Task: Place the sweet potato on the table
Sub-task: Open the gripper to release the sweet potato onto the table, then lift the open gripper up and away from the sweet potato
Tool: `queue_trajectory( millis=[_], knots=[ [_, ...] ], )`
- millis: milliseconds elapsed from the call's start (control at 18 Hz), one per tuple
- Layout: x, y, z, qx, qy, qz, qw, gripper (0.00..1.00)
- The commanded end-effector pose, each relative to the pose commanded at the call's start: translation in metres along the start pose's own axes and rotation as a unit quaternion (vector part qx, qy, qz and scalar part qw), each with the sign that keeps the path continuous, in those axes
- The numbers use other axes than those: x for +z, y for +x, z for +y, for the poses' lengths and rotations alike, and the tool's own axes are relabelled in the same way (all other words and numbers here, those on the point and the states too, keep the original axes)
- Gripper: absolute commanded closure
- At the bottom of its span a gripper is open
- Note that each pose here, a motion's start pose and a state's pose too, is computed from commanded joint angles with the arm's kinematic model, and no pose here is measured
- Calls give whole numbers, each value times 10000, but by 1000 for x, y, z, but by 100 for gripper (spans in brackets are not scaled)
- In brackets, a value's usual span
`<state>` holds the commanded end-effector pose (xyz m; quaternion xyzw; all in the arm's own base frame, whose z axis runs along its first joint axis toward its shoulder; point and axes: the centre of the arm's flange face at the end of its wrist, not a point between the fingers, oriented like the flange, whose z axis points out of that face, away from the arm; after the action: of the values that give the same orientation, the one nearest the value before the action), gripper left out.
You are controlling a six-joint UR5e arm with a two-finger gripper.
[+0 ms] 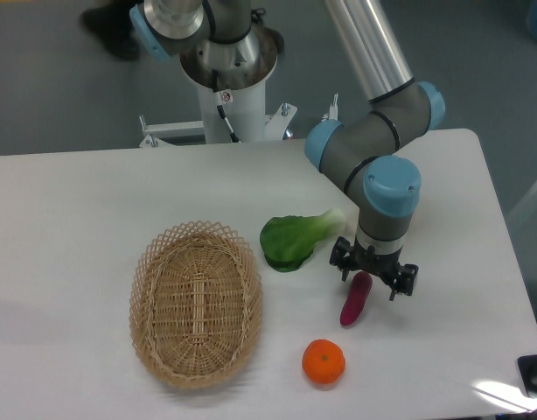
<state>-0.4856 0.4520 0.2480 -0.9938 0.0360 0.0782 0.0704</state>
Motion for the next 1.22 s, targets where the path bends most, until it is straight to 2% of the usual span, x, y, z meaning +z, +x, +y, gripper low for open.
queue_trajectory(
  millis=[222,389,500,722,944,1222],
  knots=[
    [-45,-22,-11,39,109,-451,9989,0],
    [-88,-31,0,-15,110,-779,9969,0],
    [-114,-38,15,151,92,-868,9961,0],
    [-154,-54,52,883,-200,-538,9944,0],
    [-182,-73,89,1238,-365,-232,9914,0],
    [-187,-86,115,1427,-391,-229,9887,0]
  ],
)
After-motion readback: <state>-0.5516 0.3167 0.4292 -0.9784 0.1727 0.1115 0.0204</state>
